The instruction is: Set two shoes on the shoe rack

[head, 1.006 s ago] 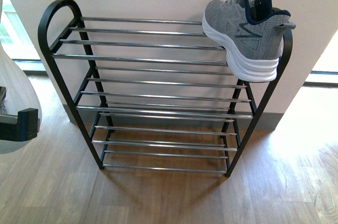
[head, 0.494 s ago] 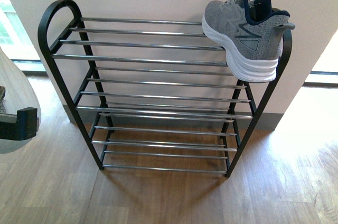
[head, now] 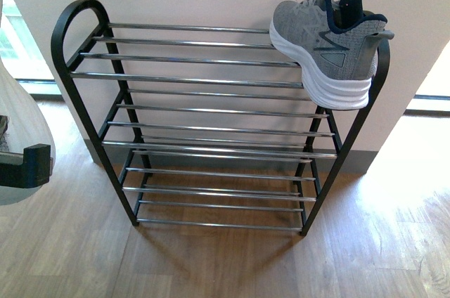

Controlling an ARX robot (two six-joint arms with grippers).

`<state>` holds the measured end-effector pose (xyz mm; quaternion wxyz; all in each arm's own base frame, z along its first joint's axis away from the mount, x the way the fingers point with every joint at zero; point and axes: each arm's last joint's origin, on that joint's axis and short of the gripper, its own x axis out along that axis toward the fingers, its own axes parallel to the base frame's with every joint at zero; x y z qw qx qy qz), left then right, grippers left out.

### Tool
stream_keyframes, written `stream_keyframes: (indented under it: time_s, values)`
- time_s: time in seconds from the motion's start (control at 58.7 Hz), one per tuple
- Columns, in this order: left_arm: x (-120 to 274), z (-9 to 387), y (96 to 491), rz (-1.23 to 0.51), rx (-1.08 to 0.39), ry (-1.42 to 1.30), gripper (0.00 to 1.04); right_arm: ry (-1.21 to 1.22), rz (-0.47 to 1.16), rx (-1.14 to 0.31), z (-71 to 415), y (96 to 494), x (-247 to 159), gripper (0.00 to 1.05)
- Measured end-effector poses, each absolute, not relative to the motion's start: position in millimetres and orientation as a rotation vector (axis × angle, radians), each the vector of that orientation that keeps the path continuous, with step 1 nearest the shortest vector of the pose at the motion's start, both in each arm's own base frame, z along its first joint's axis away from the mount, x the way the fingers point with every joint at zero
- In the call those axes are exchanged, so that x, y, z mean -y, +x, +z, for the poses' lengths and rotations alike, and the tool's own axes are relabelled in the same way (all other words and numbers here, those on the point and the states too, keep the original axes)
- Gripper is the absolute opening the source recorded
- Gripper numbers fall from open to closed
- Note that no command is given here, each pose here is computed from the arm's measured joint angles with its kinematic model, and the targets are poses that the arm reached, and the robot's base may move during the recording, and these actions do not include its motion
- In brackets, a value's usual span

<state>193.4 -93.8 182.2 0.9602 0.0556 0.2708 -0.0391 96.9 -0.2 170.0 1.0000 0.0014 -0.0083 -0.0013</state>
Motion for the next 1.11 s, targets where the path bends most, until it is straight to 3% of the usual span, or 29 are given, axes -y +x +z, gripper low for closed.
stream_keyframes:
  time_s: [0.409,1.108]
  values:
    - [93.3,182.3,193.6,-0.071,-0.547,0.114,0.02,0.003,-0.001,0.017,170.1,96.8,0.2,0.97]
    - [94.1,182.2,193.3,-0.081,-0.549,0.113,0.02,0.003,-0.003,0.015,169.9,96.8,0.2,0.96]
